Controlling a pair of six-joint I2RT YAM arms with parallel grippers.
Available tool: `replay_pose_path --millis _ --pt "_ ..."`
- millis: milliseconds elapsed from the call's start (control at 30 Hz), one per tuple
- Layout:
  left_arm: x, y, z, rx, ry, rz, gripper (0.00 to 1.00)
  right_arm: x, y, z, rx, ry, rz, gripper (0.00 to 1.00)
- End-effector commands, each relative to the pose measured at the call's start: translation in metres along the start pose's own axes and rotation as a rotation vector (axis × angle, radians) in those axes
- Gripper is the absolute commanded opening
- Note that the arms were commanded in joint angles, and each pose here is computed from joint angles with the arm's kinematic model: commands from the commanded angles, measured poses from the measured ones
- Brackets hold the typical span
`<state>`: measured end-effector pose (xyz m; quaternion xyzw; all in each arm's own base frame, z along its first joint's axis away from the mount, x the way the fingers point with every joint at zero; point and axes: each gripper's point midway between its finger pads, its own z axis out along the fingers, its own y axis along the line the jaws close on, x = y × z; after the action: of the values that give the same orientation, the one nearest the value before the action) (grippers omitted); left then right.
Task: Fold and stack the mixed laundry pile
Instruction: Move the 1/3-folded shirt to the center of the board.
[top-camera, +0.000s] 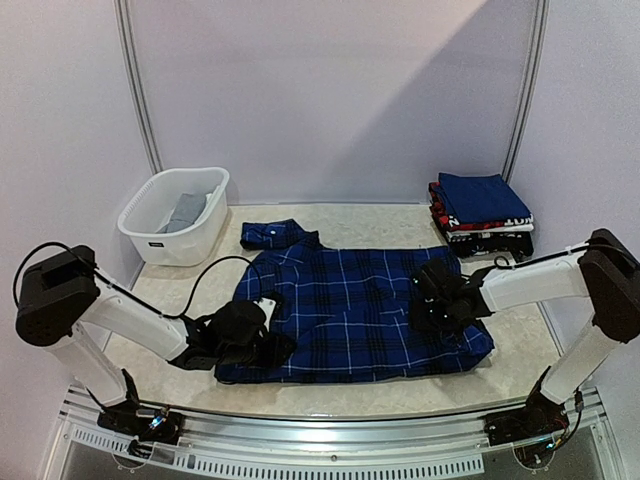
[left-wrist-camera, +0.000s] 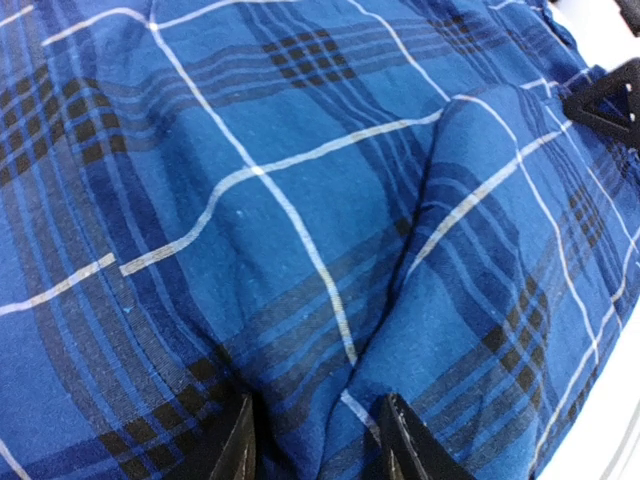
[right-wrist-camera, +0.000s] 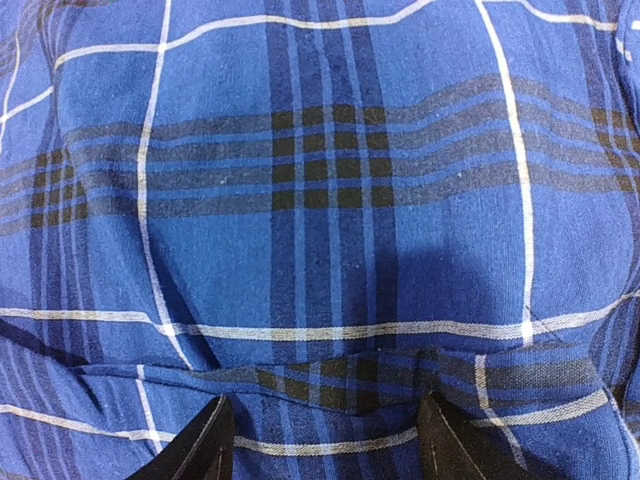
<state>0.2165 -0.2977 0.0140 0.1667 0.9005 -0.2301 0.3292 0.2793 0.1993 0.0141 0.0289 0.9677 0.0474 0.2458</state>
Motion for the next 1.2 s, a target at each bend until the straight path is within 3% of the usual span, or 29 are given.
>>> replay_pose_path --millis 0,633,1167 --pt "0.082 0.022 -0.012 -0.075 0.263 0.024 0.42 0.096 -0.047 -0.003 0.112 0.298 0.024 0.64" --pt "0.107 -0.008 -0.052 -0.102 0.308 0.109 0.42 0.131 -0.070 -0.050 0.129 0.321 0.011 0.64" --pt "0.032 -0.006 -0.077 -0.233 0.111 0.227 0.51 0.057 -0.042 -0.077 0.096 0.065 0.008 0.71"
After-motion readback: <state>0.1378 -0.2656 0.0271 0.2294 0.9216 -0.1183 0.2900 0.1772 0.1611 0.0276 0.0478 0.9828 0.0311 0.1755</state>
